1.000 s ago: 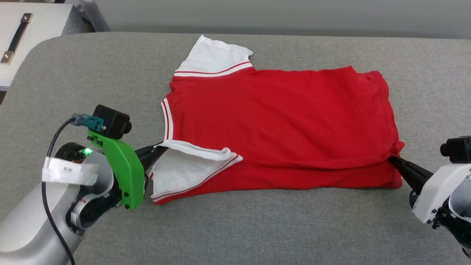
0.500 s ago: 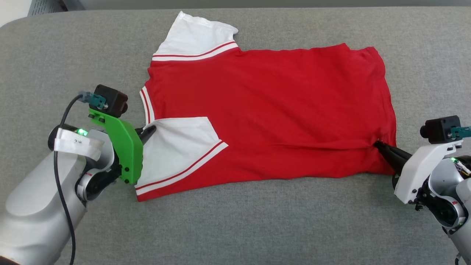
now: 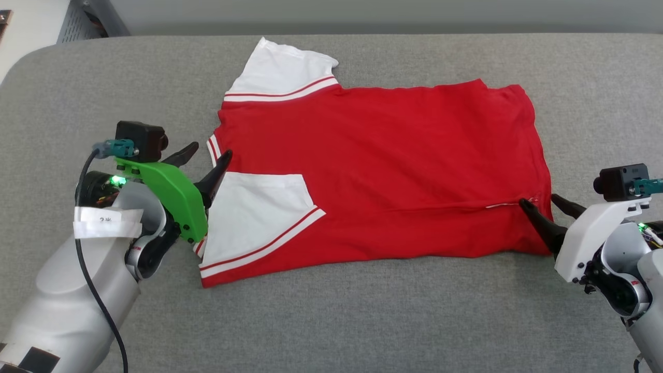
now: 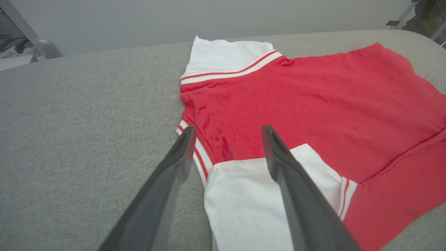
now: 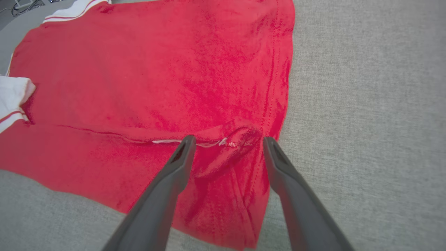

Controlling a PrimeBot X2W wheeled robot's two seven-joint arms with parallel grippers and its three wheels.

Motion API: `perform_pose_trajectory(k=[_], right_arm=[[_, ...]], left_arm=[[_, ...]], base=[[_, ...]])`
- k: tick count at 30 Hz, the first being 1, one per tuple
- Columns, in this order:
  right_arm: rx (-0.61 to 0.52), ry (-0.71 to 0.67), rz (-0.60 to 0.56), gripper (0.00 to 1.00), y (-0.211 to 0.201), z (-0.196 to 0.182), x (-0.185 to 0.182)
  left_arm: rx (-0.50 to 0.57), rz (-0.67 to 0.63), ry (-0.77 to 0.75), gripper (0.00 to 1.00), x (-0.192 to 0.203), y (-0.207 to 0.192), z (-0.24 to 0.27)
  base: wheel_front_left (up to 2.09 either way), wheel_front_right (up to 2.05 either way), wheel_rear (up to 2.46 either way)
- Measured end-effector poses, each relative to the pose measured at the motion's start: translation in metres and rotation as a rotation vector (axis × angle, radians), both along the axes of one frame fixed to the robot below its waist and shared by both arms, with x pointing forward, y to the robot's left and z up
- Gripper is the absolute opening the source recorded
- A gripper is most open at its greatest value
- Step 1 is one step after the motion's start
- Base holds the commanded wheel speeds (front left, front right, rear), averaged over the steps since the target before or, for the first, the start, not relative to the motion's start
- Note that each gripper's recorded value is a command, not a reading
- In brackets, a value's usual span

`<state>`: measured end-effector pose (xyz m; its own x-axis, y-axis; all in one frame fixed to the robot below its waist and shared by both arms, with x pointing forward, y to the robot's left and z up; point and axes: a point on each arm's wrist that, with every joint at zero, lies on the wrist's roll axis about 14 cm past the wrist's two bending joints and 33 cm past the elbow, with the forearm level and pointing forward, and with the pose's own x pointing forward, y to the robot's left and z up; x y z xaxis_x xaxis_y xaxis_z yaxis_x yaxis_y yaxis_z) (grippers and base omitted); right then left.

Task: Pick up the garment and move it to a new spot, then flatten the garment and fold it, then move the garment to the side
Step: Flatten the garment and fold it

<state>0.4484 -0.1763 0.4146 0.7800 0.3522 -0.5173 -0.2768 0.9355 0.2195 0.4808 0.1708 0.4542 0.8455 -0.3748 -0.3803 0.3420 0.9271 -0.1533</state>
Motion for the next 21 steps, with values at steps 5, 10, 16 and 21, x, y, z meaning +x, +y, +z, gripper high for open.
perform_pose_trajectory(k=[5,10,16,21], right_arm=[[-0.034,-0.074,0.021,1.0,0.0,0.024,-0.003],[-0.116,-0.102,0.027,1.0,-0.011,0.039,-0.014],[-0.151,-0.1,0.027,1.0,-0.006,0.053,-0.036],[-0.179,-0.082,0.009,1.0,-0.005,0.061,-0.047]], left_arm=[[-0.074,0.068,-0.092,1.0,-0.004,0.003,0.027],[-0.128,0.13,-0.111,1.0,-0.026,0.002,0.034],[-0.149,0.208,-0.019,1.0,-0.066,0.002,0.023],[-0.082,0.226,0.15,1.0,-0.102,0.0,-0.004]], base=[[0.0,0.0,0.0],[0.0,0.0,0.0],[0.0,0.0,0.0],[0.0,0.0,0.0]])
